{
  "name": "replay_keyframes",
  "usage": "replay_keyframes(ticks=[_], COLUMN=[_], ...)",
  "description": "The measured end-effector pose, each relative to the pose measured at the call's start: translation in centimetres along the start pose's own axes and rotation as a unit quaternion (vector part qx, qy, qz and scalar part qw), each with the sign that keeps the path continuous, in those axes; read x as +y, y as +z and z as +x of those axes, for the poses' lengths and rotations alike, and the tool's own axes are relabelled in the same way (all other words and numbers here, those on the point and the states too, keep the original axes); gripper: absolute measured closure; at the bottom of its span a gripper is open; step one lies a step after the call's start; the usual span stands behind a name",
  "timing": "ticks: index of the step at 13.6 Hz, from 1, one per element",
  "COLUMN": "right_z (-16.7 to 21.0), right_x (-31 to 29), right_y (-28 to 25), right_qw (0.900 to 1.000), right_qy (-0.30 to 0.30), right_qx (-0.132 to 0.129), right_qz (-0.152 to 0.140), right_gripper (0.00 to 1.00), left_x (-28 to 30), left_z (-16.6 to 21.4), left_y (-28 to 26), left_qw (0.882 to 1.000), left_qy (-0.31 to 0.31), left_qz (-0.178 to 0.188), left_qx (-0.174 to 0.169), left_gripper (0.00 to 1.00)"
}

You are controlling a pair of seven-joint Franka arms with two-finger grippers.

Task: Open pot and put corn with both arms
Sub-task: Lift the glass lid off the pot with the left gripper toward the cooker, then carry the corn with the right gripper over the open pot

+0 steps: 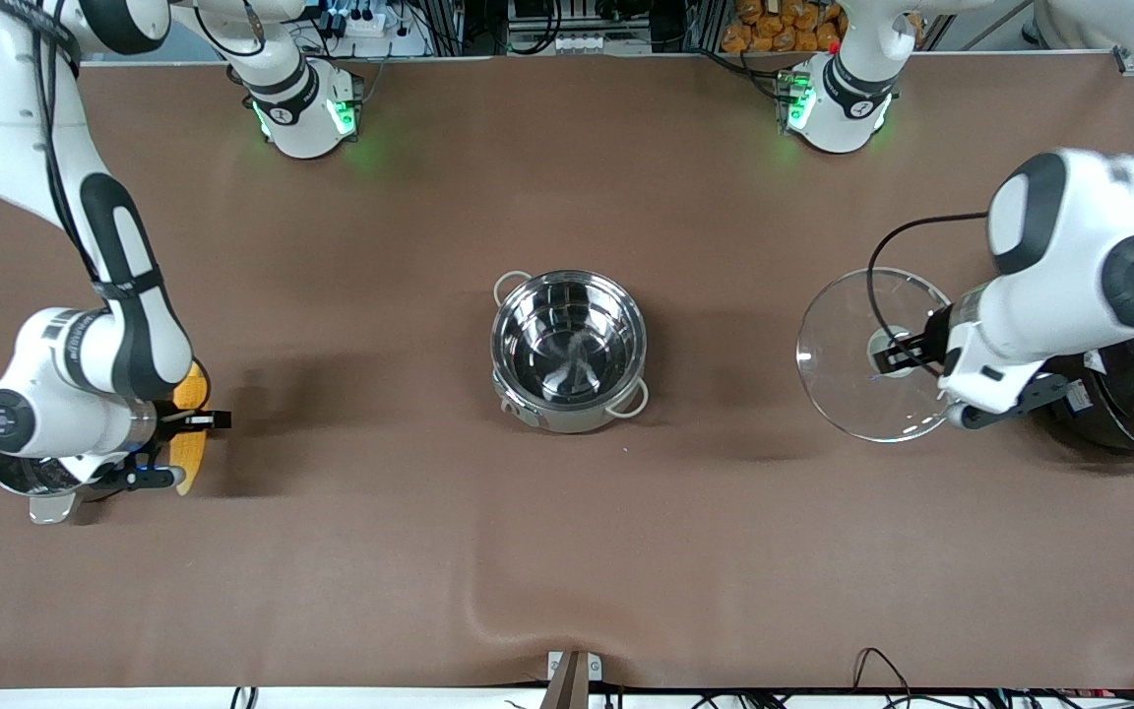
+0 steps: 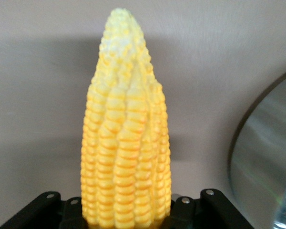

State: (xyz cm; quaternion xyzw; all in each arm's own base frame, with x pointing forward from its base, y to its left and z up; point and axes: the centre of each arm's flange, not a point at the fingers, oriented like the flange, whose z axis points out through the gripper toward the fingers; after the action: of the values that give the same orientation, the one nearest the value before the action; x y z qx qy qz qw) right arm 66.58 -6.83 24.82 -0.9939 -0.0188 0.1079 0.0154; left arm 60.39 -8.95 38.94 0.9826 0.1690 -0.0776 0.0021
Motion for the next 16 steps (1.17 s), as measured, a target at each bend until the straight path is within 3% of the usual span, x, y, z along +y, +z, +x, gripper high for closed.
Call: replay_keyframes(ticks=[5, 10, 11, 13, 16], right_z=[0.1, -0.8, -1.6, -3.8, -8.6], right_x=[-6.7, -22.2, -26.3, -35.0, -47.5], right_y=[-10.0, -13.0, -12.7, -12.2, -10.0], right_qw=[0.999, 0.986, 0.979, 0.958, 0.907], right_qy=[-0.048, -0.167, -0.201, -0.277, -0.376], right_qx=[-0.002, 0.003, 0.003, 0.021, 0.06], right_qz=[-0.002, -0.01, -0.017, -0.076, -0.177], right_gripper=[0.98, 0.98, 0.98, 0.98, 0.98], left_x=[-5.5, -10.5, -10.6, -10.1, -8.8], left_z=[0.8, 0.2, -0.1, -0.3, -0.7], left_y=[8.6, 14.4, 15.3, 16.4, 17.4], left_qw=[0.998, 0.995, 0.995, 0.995, 0.995], left_qy=[0.037, 0.047, 0.047, 0.051, 0.063], left_qz=[0.006, -0.008, -0.009, -0.01, -0.012], left_qx=[0.056, 0.087, 0.086, 0.082, 0.077], left_gripper=[0.49, 0.49, 0.49, 0.49, 0.49])
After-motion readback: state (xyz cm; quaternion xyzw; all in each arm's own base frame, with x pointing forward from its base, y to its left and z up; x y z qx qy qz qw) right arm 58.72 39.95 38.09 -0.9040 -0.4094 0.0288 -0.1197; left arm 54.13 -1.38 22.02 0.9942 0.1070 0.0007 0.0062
